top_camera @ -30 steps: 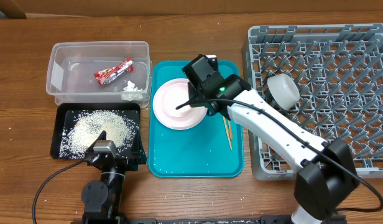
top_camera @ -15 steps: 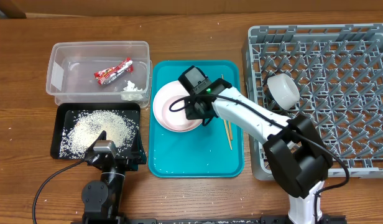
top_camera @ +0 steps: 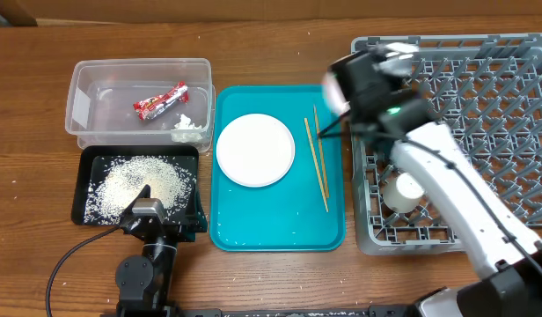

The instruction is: Sort waste into correct bins and load items into the dishwasher

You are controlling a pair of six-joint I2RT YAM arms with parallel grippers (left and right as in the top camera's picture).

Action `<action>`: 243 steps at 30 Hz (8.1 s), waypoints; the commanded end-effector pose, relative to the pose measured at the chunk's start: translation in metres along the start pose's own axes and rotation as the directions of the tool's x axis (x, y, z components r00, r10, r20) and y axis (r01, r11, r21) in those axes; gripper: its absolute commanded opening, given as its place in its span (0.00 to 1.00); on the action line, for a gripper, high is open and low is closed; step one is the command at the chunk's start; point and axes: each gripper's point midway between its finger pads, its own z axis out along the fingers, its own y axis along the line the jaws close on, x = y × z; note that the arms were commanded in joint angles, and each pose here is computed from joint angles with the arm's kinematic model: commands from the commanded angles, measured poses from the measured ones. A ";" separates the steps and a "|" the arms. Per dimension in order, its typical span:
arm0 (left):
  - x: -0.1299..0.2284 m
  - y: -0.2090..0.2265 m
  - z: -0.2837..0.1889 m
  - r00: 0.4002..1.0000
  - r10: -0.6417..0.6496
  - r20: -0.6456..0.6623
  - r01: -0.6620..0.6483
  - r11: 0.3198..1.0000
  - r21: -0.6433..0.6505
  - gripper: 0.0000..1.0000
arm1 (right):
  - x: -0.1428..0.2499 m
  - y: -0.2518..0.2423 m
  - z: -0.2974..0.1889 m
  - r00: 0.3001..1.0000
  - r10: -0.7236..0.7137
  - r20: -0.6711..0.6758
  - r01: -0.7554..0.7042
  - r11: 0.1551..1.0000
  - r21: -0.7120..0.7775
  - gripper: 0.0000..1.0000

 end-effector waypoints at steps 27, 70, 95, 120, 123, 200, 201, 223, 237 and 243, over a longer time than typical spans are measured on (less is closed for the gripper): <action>0.001 0.000 0.000 1.000 -0.010 0.001 0.010 1.000 0.001 1.00 | 0.041 -0.138 0.091 0.994 -0.083 -0.065 0.106 0.797 0.594 0.04; 0.001 0.001 0.000 1.000 -0.010 0.001 0.010 1.000 0.001 1.00 | 0.027 -0.138 0.075 0.953 -0.303 0.007 0.197 0.636 0.747 0.04; 0.001 0.001 0.000 1.000 -0.010 0.001 0.010 1.000 0.001 1.00 | 0.053 -0.102 0.075 0.944 -0.323 -0.073 0.298 0.734 0.610 0.42; 0.001 0.001 0.000 1.000 -0.010 0.001 0.010 1.000 0.001 1.00 | 0.151 0.134 -0.046 0.870 -0.420 -0.260 0.190 0.771 -0.607 0.66; 0.001 0.000 0.000 1.000 -0.010 0.001 0.010 1.000 0.001 1.00 | 0.170 0.164 -0.061 0.828 -0.487 -0.277 0.135 0.653 -0.745 0.60; 0.001 0.001 0.000 1.000 -0.010 0.001 0.010 1.000 0.001 1.00 | -0.001 -0.119 0.080 0.935 -0.344 -0.088 0.332 0.758 0.562 0.14; 0.001 0.000 0.000 1.000 -0.010 0.001 0.010 1.000 0.001 1.00 | 0.004 -0.113 0.082 0.930 -0.353 -0.102 0.352 0.773 0.528 0.18; 0.001 0.001 0.000 1.000 -0.010 0.001 0.010 1.000 0.001 1.00 | 0.125 0.097 -0.031 0.857 -0.499 -0.125 0.377 0.775 -0.508 0.57; 0.001 0.001 0.000 1.000 -0.010 0.001 0.010 1.000 0.001 1.00 | 0.225 0.138 0.009 0.698 -0.676 -0.236 0.393 0.637 -0.663 0.36; 0.001 0.001 0.000 1.000 -0.010 0.001 0.010 1.000 0.001 1.00 | 0.236 0.146 0.028 0.692 -0.680 -0.242 0.410 0.647 -0.643 0.36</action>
